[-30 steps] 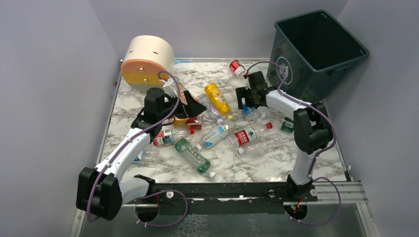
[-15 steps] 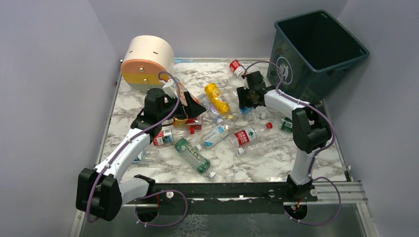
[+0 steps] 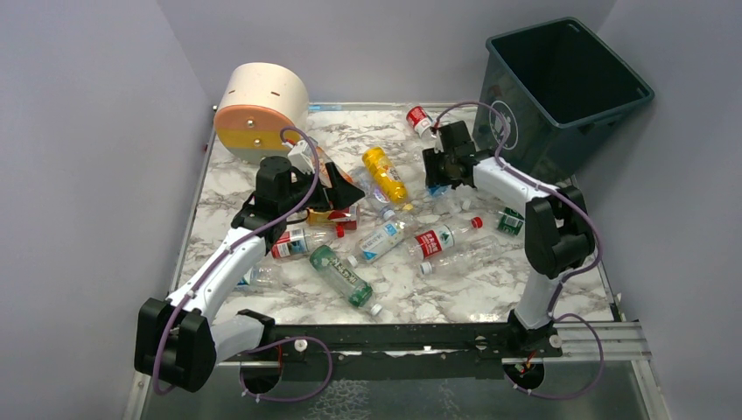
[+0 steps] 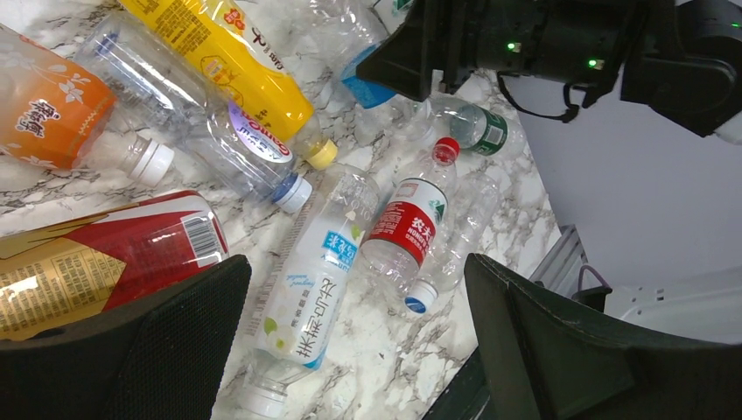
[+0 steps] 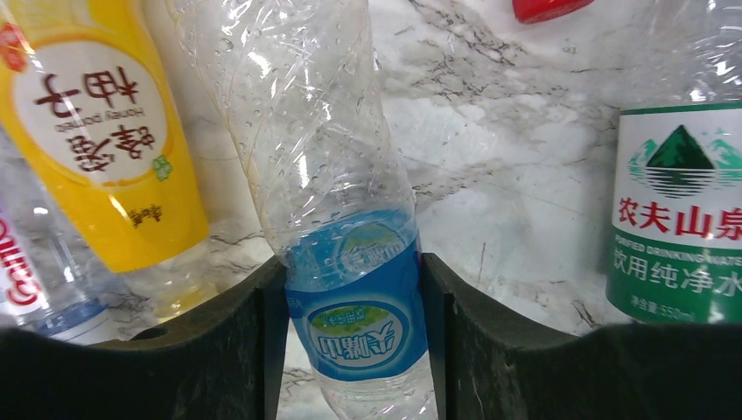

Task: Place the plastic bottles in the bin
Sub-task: Pick up the plastic bottle at the center of the board.

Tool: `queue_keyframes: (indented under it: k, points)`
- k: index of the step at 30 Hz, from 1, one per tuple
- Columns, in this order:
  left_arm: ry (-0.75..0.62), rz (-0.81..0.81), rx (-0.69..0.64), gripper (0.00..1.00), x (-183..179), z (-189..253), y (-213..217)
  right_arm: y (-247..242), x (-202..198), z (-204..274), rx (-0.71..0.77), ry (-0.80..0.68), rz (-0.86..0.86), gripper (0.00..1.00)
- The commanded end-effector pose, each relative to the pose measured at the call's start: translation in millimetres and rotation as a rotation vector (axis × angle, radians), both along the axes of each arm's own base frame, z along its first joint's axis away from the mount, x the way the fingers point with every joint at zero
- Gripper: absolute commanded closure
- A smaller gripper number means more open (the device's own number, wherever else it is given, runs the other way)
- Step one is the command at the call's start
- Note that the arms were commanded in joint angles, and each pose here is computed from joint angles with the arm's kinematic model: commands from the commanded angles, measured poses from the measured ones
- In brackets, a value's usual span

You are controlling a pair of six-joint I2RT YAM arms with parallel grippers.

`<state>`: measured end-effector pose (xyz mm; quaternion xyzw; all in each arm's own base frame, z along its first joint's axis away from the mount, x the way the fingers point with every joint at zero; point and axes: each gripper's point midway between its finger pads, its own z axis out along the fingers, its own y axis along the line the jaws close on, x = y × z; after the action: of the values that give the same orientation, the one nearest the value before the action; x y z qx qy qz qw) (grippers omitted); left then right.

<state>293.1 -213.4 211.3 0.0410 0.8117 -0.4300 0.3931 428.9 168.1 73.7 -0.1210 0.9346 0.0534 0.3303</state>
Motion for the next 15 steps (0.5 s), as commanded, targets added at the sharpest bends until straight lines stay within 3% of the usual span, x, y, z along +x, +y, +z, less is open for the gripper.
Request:
queue_keyframes:
  k: [1,15]
  points:
    - [-0.068,0.021,-0.002,0.01,3,23,2,4,9,60,0.030,-0.128,0.010,0.51]
    - [-0.012,0.048,0.010,0.01,-3,-1,7,3,-6,104,0.076,-0.190,0.030,0.54]
